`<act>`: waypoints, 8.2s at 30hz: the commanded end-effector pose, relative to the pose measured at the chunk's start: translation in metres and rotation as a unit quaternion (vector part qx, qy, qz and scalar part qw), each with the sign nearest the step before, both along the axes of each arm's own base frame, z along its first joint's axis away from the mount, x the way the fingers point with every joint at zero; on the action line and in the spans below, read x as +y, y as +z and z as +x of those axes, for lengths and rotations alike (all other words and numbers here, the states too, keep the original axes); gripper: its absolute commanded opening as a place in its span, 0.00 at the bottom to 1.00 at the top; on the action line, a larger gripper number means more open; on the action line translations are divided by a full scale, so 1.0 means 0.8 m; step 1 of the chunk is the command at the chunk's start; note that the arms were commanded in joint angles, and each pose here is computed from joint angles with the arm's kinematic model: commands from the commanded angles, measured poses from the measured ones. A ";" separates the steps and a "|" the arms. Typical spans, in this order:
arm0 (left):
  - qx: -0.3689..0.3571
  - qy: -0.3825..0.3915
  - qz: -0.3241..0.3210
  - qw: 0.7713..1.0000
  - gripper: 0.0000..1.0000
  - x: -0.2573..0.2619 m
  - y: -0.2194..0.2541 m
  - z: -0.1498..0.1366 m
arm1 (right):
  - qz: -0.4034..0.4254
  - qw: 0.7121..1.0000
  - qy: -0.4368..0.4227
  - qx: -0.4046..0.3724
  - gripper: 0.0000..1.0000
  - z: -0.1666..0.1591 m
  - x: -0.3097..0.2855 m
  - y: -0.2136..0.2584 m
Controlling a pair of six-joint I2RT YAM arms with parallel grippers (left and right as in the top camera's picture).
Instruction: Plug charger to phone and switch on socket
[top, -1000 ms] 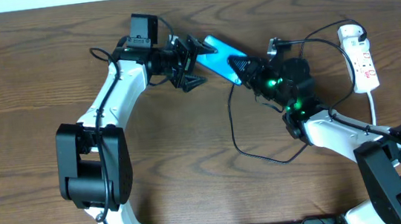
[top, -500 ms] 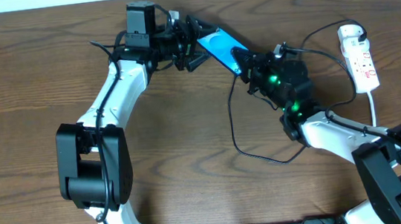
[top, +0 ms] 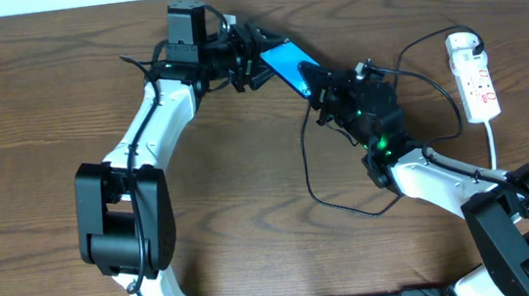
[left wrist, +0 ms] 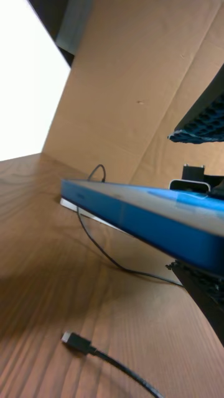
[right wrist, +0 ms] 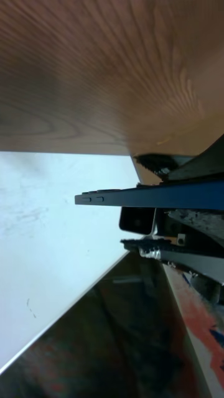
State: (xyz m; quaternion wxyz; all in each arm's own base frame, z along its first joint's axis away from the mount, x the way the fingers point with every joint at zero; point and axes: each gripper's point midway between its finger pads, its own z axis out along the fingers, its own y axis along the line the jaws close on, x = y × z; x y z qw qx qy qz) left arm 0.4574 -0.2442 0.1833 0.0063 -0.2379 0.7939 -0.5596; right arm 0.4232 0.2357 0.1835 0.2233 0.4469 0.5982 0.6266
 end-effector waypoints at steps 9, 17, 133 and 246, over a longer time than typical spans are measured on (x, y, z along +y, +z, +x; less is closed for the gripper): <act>-0.019 -0.009 -0.003 1.000 0.31 -0.017 0.022 -0.007 | 0.022 1.000 -0.008 -0.018 0.02 0.008 0.004 0.027; -0.012 0.010 0.005 1.000 0.13 -0.014 0.018 -0.001 | 0.022 1.000 -0.008 -0.018 0.01 0.008 0.004 0.027; -0.228 -0.138 -0.133 0.955 0.07 0.118 0.111 -0.019 | -0.131 0.771 0.523 -0.339 0.01 -0.080 0.057 0.018; -0.279 -0.116 -0.135 0.944 0.07 0.090 0.171 0.000 | -0.183 0.838 0.387 -0.338 0.01 -0.045 0.079 0.120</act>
